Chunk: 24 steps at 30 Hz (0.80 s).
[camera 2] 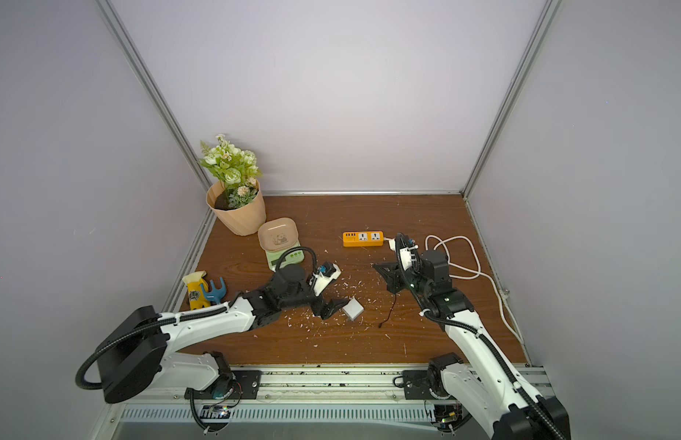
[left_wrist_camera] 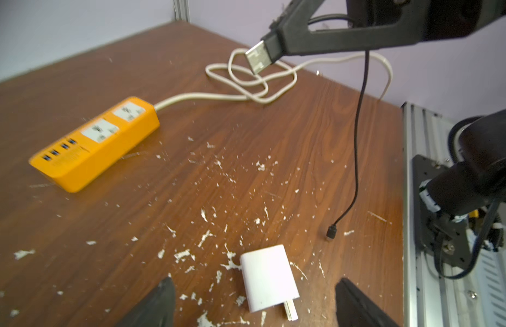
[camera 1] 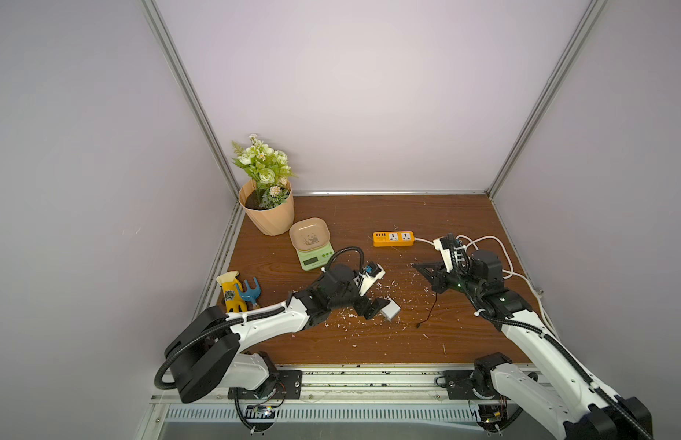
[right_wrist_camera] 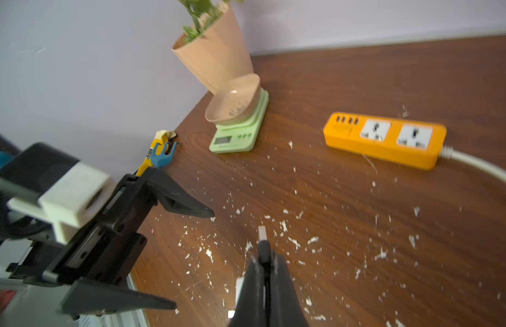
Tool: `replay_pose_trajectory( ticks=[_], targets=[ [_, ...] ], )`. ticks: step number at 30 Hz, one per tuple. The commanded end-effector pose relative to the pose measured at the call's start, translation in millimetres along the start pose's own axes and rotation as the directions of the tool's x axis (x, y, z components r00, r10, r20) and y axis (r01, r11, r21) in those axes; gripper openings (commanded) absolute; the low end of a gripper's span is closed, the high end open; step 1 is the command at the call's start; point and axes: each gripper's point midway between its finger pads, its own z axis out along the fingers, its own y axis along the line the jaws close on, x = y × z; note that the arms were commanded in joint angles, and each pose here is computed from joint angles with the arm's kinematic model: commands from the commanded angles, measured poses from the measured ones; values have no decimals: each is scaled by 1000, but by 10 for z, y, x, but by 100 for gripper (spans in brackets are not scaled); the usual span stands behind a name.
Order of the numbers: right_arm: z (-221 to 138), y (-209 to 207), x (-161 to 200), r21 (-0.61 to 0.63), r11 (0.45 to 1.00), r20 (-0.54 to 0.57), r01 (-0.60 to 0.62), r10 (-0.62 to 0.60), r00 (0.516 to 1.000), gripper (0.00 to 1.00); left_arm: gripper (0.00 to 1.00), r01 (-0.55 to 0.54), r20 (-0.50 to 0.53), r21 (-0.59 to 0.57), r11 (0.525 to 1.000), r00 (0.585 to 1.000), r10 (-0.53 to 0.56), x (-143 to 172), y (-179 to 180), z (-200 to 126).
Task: Charge the electronic scale
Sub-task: Pick up the plug from the center of the board.
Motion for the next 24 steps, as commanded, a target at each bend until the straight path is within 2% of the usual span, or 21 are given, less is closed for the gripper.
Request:
replay_pose_trajectory(
  ticks=[1,4,8,17,20,24],
  targets=[
    [-39,20,-96,-88,992,26,-93,96,995,0,92,-14,-99,-80,997,995,6,142,52,160],
    [-64,-100,-71,-84,990,23,-115,117,993,0,95,-13,-154,-87,996,988,-1,250,46,331],
    [-64,-233,24,-89,983,-2,-161,162,987,0,98,-94,-246,-121,988,967,61,364,-15,543],
    [-69,-264,57,-78,982,-1,-172,172,985,0,97,-124,-367,-135,983,928,67,619,9,754],
    [-68,-276,58,-71,982,0,-174,174,985,0,90,-129,-395,-131,983,916,67,696,4,783],
    [-77,-264,23,-71,982,2,-174,175,985,0,70,-148,-409,-154,977,910,73,723,57,777]
  ],
)
